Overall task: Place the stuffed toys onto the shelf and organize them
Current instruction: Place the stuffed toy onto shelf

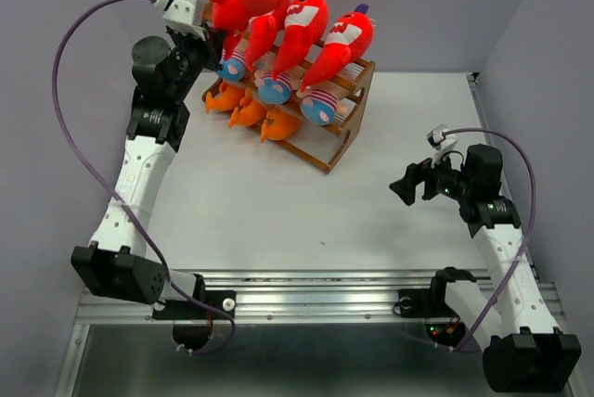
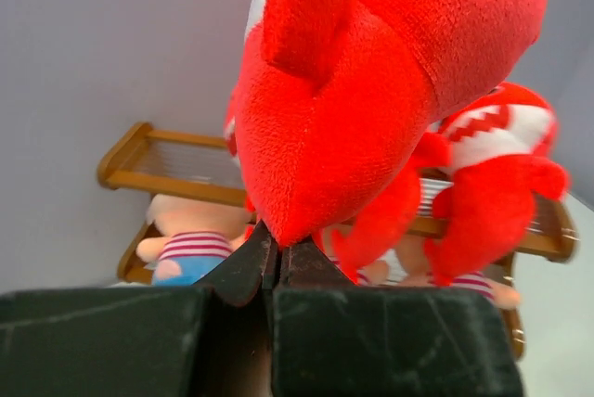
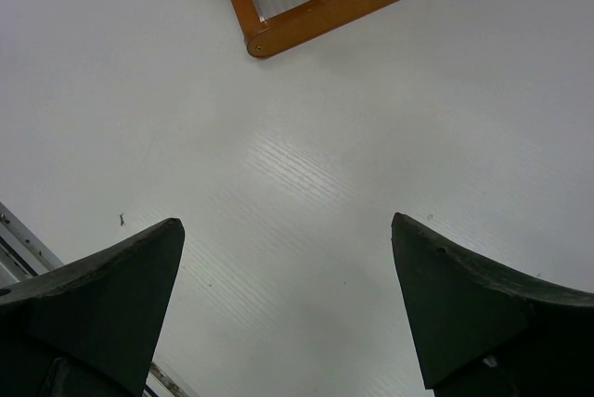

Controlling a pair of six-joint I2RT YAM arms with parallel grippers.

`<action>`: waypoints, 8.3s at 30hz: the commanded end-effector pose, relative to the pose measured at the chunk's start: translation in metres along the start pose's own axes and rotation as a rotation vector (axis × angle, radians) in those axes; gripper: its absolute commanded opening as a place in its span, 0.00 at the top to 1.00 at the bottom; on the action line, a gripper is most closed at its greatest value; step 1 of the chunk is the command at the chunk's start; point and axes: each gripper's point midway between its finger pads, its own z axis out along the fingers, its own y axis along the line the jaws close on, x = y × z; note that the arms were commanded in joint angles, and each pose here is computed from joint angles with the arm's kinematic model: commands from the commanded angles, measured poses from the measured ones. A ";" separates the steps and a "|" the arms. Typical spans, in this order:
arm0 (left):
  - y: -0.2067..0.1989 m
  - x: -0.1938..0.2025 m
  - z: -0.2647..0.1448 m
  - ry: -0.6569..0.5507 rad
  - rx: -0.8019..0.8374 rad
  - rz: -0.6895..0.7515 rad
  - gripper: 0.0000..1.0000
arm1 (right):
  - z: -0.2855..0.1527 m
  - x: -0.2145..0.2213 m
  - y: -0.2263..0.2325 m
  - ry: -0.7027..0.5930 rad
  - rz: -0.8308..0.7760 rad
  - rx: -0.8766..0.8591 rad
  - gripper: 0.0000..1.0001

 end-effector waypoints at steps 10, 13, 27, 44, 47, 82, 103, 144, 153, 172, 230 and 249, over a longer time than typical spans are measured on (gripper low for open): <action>0.093 -0.012 0.050 -0.167 -0.075 -0.147 1.00 | -0.001 -0.011 -0.004 -0.054 -0.062 0.015 0.02; 0.102 -0.006 0.064 -0.161 -0.075 -0.161 1.00 | 0.000 -0.011 -0.004 -0.051 -0.060 0.010 0.02; 0.127 0.071 0.134 0.041 -0.011 -0.133 1.00 | 0.001 -0.008 -0.007 -0.042 -0.059 0.023 0.02; 0.125 0.131 0.138 0.184 0.052 -0.114 1.00 | -0.002 -0.009 -0.012 -0.048 -0.055 0.043 0.02; 0.120 0.129 0.139 0.180 0.078 -0.118 1.00 | -0.001 -0.008 -0.012 -0.046 -0.053 0.041 0.02; 0.120 0.114 0.135 0.157 0.057 -0.134 0.30 | -0.005 -0.010 -0.015 -0.057 -0.052 0.053 0.02; 0.126 0.059 0.105 0.070 0.061 -0.128 0.12 | -0.007 -0.012 -0.013 -0.069 -0.066 0.052 0.02; 0.159 0.133 0.138 0.058 0.029 -0.511 0.25 | -0.007 -0.010 -0.016 -0.065 -0.068 0.062 0.02; 0.149 0.136 0.141 0.046 0.104 -0.519 0.91 | -0.008 -0.010 -0.019 -0.066 -0.065 0.072 0.02; 0.158 0.083 0.130 0.030 -0.086 0.028 1.00 | -0.009 -0.010 -0.019 -0.070 -0.061 0.071 0.02; 0.142 0.088 0.126 0.072 -0.161 0.203 0.40 | -0.012 -0.012 -0.018 -0.080 -0.062 0.072 0.02; 0.121 0.082 0.125 0.071 -0.141 0.229 0.37 | -0.012 -0.012 -0.018 -0.080 -0.063 0.071 0.02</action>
